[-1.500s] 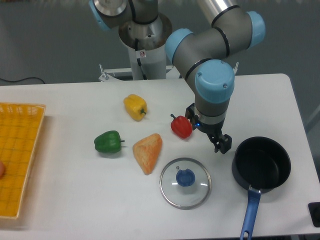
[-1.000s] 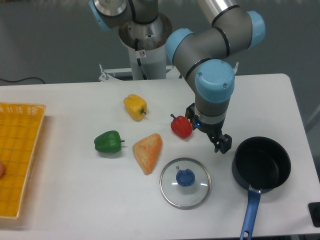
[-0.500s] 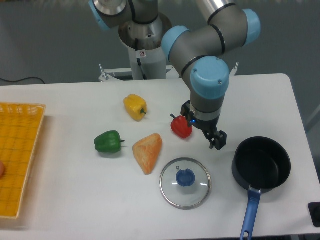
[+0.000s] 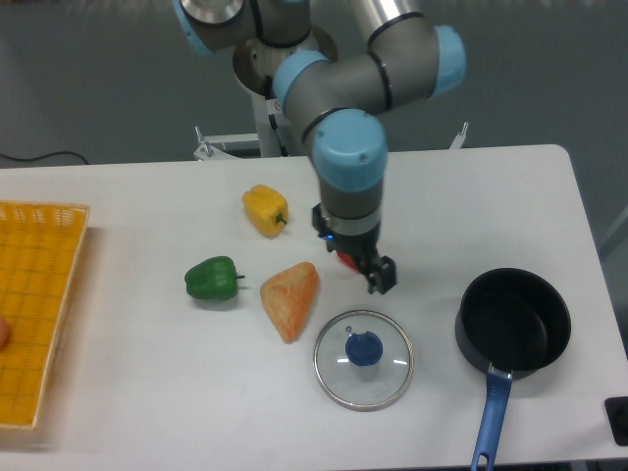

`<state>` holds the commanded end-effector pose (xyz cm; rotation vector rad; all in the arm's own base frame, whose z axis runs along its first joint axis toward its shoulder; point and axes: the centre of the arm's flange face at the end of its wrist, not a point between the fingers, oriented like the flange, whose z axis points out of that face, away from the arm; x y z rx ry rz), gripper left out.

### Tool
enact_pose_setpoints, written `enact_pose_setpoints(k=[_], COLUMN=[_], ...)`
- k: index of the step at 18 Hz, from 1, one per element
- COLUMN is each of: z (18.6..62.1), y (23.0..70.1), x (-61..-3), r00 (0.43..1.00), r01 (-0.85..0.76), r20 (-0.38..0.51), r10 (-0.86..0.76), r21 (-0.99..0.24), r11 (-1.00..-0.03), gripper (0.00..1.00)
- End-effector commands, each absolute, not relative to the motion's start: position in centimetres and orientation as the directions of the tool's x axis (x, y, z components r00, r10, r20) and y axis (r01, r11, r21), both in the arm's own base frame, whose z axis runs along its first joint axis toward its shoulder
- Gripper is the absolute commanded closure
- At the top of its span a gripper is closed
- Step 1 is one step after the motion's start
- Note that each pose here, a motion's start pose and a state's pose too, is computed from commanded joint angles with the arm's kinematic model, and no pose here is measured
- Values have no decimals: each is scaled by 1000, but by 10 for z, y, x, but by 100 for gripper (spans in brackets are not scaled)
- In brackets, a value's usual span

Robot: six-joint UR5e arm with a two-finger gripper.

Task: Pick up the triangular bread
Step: 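Move the open gripper over the triangular orange bread, then lower the gripper onto the bread's narrow tip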

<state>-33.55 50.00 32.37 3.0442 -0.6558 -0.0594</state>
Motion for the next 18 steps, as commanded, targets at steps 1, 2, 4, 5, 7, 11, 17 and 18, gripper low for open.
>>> enact_pose_setpoints(k=[1, 2, 4, 5, 7, 11, 17, 18], z=[319, 314, 304, 302, 297, 288, 276, 273], y=[504, 506, 506, 506, 505, 505, 503, 504], x=[-330, -324, -318, -316, -312, -308, -306, -307], r00=[907, 912, 932, 938, 947, 963, 974, 978], r01=[-418, -408, -360, -345, -321, -269, -228, -208], r20=[-38, -40, -49, -44, -32, -24, -32, -28], r10=[-419, -409, -359, -344, -319, -268, -226, -207], r21=[32, 28, -11, -35, -43, -42, -47, -46], r11=[-908, -912, -933, -938, -946, -962, -973, -977], gripper=[1, 1, 2, 2, 2, 3, 5, 5])
